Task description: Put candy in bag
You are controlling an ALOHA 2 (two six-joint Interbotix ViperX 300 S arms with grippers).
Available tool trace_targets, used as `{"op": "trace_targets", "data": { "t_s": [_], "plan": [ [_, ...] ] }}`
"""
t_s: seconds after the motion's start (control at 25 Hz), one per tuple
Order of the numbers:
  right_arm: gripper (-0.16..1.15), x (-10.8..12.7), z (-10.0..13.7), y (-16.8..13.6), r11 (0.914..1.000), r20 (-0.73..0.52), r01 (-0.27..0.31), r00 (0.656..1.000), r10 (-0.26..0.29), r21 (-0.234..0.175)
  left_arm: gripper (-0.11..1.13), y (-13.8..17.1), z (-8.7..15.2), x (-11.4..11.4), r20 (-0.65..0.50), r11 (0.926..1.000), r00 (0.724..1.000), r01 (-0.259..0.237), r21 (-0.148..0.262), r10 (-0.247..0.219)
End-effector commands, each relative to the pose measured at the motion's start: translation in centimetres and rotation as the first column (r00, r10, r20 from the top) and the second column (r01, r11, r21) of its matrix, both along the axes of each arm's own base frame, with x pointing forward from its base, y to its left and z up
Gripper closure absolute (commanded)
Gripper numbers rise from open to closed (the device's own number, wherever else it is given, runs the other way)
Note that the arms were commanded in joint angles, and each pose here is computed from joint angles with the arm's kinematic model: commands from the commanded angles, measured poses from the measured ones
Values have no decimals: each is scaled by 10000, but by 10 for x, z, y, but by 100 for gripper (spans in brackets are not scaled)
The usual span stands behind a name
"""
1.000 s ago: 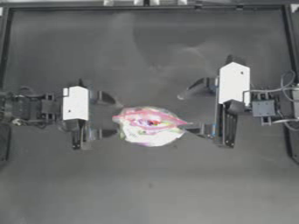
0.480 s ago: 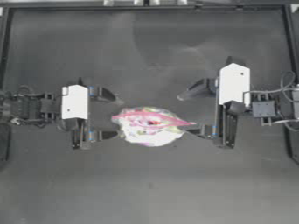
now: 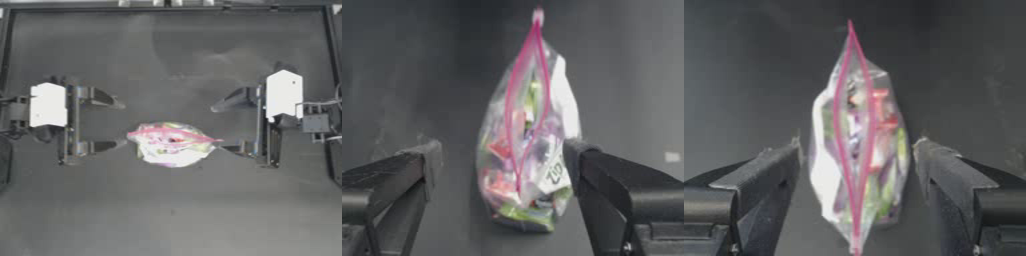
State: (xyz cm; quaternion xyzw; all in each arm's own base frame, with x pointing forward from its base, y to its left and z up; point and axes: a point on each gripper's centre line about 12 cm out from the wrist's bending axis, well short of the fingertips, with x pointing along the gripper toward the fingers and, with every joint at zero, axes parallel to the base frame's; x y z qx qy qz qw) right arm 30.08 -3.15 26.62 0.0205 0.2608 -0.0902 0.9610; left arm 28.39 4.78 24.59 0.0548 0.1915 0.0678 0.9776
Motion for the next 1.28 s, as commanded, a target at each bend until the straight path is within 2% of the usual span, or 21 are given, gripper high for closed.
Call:
{"op": "trace_targets", "data": {
  "t_s": [0.04, 0.36, 0.72, 1.28],
  "plan": [
    [1, -9, 11, -1, 9999, 623, -80, 9980, 89, -140, 2, -2, 25, -14, 836, 9999, 9965, -33, 112, 23],
    [1, -28, 11, -8, 9999, 1752, -115, 9845, 115, -11, 2, -9, 44, -48, 1707, 9999, 9853, -16, 154, -10],
    [1, -44, 16, -15, 9997, 2182, 131, 9759, -82, -213, 2, -14, 50, -80, 2610, 9999, 9653, -65, 103, 36],
    [1, -60, 29, -16, 9986, 2644, 335, 9642, -213, -418, 2, -16, 58, -100, 2942, 9999, 9557, -144, 79, 115]
  ]
}}
